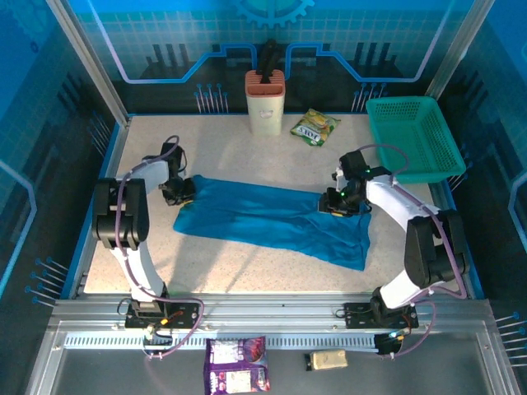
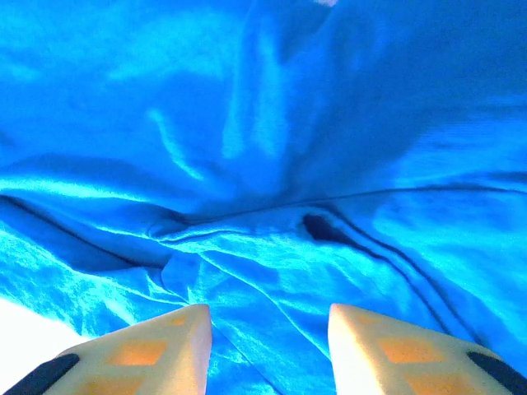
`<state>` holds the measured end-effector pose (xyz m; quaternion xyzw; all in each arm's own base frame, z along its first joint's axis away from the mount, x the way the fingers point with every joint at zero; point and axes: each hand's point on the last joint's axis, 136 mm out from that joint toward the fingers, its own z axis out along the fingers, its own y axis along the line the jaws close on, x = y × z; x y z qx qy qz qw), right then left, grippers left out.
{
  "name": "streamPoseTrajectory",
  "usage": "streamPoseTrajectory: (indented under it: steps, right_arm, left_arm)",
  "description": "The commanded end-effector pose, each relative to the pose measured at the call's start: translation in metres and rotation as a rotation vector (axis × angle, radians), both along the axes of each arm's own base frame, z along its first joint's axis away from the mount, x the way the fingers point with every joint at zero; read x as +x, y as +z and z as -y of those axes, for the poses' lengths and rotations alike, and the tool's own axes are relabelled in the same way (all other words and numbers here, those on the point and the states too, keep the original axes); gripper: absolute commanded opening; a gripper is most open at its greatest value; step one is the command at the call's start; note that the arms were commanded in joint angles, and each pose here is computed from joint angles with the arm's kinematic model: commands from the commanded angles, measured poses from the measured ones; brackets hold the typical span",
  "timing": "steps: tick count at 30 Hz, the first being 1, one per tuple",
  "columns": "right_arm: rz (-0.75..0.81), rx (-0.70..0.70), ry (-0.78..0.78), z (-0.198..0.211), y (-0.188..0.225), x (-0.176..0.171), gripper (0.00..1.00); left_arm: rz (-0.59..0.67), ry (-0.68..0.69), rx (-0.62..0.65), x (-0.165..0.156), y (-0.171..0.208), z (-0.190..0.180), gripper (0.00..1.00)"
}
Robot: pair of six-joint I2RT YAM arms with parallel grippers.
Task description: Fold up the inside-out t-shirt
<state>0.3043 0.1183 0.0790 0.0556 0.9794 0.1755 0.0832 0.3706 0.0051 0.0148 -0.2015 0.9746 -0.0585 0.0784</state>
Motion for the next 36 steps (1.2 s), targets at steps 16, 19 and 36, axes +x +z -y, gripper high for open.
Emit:
streamPoseTrajectory:
  steps: [16,19,36]
  right_arm:
    - [0.078,0.097,0.009,0.005,0.035,0.004,0.42]
    - [0.095,0.112,0.002,0.003,0.035,0.007,0.42]
    - [0.12,0.144,-0.036,0.005,0.025,0.011,0.42]
  left_arm:
    - [0.233,-0.002,-0.259,0.035,0.09,0.052,0.18]
    - [0.253,-0.029,-0.269,0.045,0.098,0.063,0.18]
    - [0.213,-0.082,-0.28,0.08,0.077,0.077,0.18]
